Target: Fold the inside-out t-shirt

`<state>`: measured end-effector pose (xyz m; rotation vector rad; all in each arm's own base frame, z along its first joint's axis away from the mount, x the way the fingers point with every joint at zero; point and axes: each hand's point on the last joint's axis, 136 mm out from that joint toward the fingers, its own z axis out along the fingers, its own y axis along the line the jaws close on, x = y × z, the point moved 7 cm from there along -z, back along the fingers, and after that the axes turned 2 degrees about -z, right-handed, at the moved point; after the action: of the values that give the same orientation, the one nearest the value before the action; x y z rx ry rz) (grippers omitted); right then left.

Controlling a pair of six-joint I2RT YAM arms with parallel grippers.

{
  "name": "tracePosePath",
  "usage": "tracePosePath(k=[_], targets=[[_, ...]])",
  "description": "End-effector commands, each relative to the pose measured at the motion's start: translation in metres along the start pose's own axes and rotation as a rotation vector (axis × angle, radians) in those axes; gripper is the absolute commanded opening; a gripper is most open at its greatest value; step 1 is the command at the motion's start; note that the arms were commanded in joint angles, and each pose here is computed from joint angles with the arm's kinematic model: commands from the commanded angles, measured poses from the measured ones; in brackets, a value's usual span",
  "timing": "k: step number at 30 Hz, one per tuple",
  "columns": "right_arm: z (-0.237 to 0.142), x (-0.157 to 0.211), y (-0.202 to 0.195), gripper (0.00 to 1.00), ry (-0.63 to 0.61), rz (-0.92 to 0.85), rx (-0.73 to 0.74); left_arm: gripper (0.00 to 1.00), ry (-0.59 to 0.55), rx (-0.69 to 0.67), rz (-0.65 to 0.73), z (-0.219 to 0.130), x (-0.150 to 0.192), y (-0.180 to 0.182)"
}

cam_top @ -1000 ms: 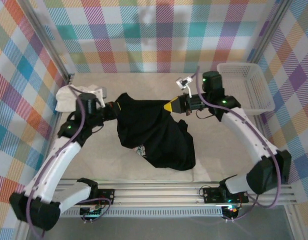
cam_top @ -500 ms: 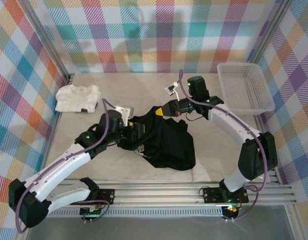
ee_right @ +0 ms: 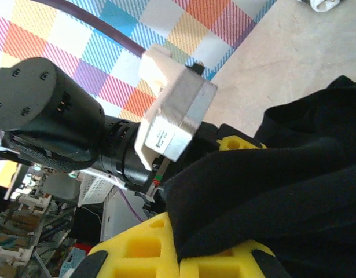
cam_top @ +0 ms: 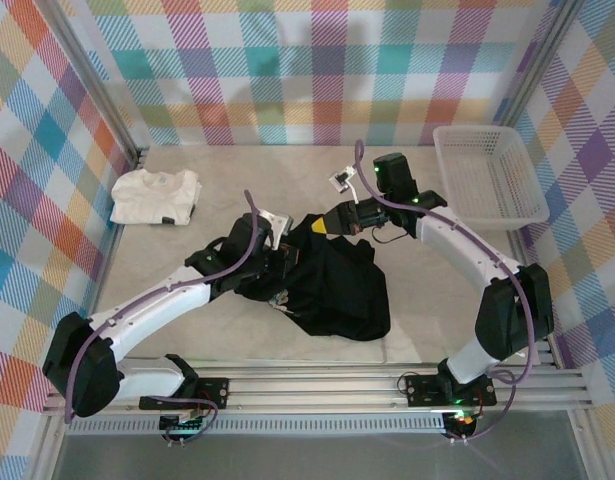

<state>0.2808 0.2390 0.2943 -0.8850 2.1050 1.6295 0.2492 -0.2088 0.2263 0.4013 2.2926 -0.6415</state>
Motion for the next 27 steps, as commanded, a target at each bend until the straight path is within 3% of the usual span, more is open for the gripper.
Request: tracePosePath(k=[1,3,5,9,14,21,27], targets=[[-0.022,0.001,0.012,0.0,0.03,-0.131,0.254,0.0,-0.114,0.102,-0.031,-0.031,-0.034,-0.007],[-0.037,0.004,-0.001,0.0,0.04,-0.165,0.524,0.0,-0.149,0.262,-0.077,-0.058,-0.043,-0.014],[-0.044,0.005,-0.004,0.01,0.026,-0.21,0.653,0.0,-0.184,0.362,-0.118,-0.082,-0.052,-0.018],[-0.033,0.008,0.004,0.09,0.0,-0.385,0.737,0.0,-0.229,0.449,-0.159,-0.113,-0.065,-0.027],[-0.035,0.01,0.008,0.24,-0.015,-0.454,0.914,0.0,-0.246,0.473,-0.141,-0.131,-0.074,-0.035],[-0.017,0.047,0.048,0.46,-0.031,-0.721,0.764,0.0,-0.253,0.464,-0.12,-0.136,-0.08,-0.037],[0.019,0.058,0.057,0.62,-0.043,-0.804,0.662,0.0,-0.253,0.465,-0.117,-0.136,-0.082,-0.038]])
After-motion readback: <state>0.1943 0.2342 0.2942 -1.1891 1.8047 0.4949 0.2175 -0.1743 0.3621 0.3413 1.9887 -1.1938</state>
